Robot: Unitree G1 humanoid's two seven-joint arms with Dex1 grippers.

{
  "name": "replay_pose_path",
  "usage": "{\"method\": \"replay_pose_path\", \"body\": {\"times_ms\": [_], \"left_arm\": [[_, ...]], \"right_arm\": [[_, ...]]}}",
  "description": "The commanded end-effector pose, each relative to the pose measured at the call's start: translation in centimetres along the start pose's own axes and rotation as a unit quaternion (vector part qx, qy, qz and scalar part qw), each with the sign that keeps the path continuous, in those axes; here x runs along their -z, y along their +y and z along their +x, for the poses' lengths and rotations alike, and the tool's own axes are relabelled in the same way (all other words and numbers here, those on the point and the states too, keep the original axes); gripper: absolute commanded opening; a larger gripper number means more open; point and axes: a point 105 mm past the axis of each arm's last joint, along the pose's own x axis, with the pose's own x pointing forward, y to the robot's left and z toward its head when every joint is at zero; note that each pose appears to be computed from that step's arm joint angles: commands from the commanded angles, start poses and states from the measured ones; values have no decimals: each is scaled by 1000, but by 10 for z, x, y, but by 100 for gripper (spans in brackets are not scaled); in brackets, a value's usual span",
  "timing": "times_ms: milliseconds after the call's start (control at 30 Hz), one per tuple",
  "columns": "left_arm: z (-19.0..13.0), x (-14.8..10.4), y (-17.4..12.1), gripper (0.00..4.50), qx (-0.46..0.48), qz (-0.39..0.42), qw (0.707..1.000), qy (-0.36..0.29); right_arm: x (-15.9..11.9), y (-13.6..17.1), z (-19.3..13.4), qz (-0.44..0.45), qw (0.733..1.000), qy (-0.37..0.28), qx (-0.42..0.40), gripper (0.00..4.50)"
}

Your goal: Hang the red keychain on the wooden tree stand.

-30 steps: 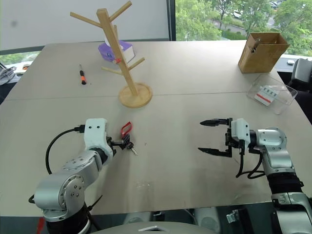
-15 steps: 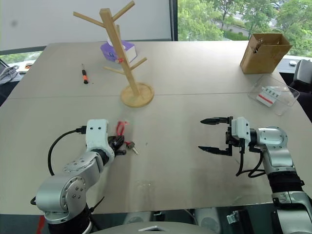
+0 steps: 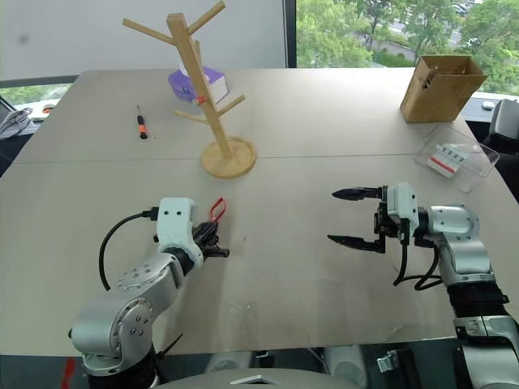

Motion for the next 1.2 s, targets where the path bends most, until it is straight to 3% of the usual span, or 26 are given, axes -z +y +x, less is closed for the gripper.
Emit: {"method": "replay_pose_path", "body": {"times_ms": [33,200,400,600,967,1200], "left_arm": [[-21,-58,-7,11,43,23,980,-193],[-31,-102,-16,11,56,59,944,-319],[-15,-139,-20,11,27,104,917,-384],[2,-148,-12,11,-7,97,918,-384],[33,-130,-4,11,-25,89,941,-325],[41,-136,-4,11,-29,81,942,-326]], "right_arm": [[-46,-16,-2,3,999,-47,23,450],[-75,-36,4,-20,996,-69,43,450],[-95,-56,14,-63,993,-83,62,450],[-98,-63,16,-77,992,-82,64,450],[-96,-64,15,-82,992,-72,61,450],[-96,-66,15,-82,993,-67,59,450]]}}
